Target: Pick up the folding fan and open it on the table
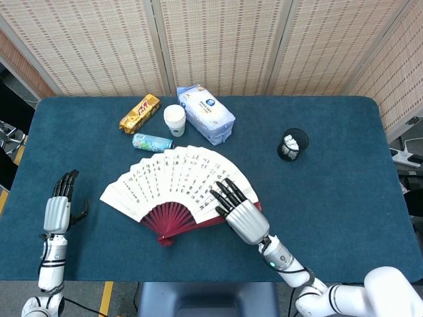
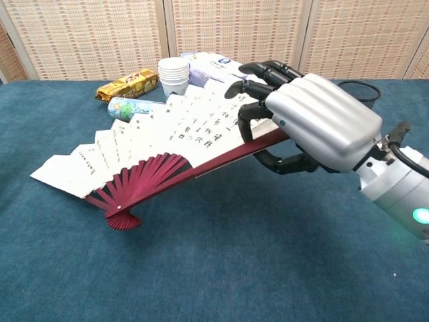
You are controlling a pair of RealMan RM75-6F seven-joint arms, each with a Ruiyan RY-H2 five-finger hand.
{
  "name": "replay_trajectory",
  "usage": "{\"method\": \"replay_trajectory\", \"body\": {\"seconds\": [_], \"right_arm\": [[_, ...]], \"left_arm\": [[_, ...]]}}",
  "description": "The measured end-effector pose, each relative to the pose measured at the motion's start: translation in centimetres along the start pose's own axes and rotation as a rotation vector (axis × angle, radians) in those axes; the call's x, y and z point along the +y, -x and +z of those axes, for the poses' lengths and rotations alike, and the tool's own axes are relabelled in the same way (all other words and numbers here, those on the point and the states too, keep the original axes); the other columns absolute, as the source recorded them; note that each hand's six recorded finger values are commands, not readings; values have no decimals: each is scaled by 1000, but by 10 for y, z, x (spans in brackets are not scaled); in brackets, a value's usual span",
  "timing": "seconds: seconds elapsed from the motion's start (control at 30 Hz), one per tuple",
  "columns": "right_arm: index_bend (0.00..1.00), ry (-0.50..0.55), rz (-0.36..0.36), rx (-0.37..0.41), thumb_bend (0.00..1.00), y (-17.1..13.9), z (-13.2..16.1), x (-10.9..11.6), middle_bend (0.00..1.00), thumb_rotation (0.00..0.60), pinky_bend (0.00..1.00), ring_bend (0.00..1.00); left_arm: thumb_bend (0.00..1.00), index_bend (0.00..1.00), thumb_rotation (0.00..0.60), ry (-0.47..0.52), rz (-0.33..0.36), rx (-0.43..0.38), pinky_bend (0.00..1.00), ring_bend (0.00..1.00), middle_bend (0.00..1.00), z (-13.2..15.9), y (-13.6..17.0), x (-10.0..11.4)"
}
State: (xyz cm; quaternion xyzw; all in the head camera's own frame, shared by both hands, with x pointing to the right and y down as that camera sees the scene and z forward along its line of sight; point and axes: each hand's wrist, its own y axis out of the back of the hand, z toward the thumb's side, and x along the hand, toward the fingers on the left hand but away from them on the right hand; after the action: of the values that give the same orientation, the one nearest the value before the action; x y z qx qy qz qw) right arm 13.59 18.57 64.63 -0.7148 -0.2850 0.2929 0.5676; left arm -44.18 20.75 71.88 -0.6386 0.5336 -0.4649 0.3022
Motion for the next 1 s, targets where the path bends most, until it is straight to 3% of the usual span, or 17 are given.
{"method": "replay_trajectory", "body": {"seconds": [0.2, 0.3, 0.37, 0.4, 0.5, 0.63, 0.8, 1.0], "right_arm": [[404, -29, 39, -9, 485, -20, -6, -7, 160, 600, 65, 0], [227, -51, 78, -27, 435, -31, -13, -13, 121, 600, 62, 0], [51, -67, 115, -43, 361, -39, -18, -18, 58, 600, 41, 0], [14, -71, 133, -50, 319, -42, -20, -21, 33, 600, 26, 0], [0, -83, 201, -71, 147, -52, -26, -30, 0, 600, 0, 0], [0, -110, 312, -85, 27, -65, -32, -43, 0, 600, 0, 0], [0, -131, 436, -82, 0, -78, -36, -51, 0, 600, 0, 0], [0, -104, 556, -90, 0, -87, -44, -42, 0, 600, 0, 0]], "left_arm": [[469, 0, 600, -26, -32, 7, 83, 0, 0, -8, 12, -3], [469, 0, 600, -26, -42, 5, 83, 0, 0, -9, 15, -3], [462, 0, 600, -22, -45, 1, 83, 0, 0, -9, 15, -3], [456, 0, 600, -19, -47, -1, 83, 0, 0, -9, 16, -2], [448, 0, 600, 1, -54, 4, 84, 0, 0, -11, 16, -2], [435, 0, 600, 37, -64, 7, 85, 0, 0, -13, 17, 1], [417, 0, 600, 80, -87, -9, 85, 0, 0, -14, 19, 6], [406, 0, 600, 112, -126, -41, 85, 0, 0, -12, 23, 19]]}}
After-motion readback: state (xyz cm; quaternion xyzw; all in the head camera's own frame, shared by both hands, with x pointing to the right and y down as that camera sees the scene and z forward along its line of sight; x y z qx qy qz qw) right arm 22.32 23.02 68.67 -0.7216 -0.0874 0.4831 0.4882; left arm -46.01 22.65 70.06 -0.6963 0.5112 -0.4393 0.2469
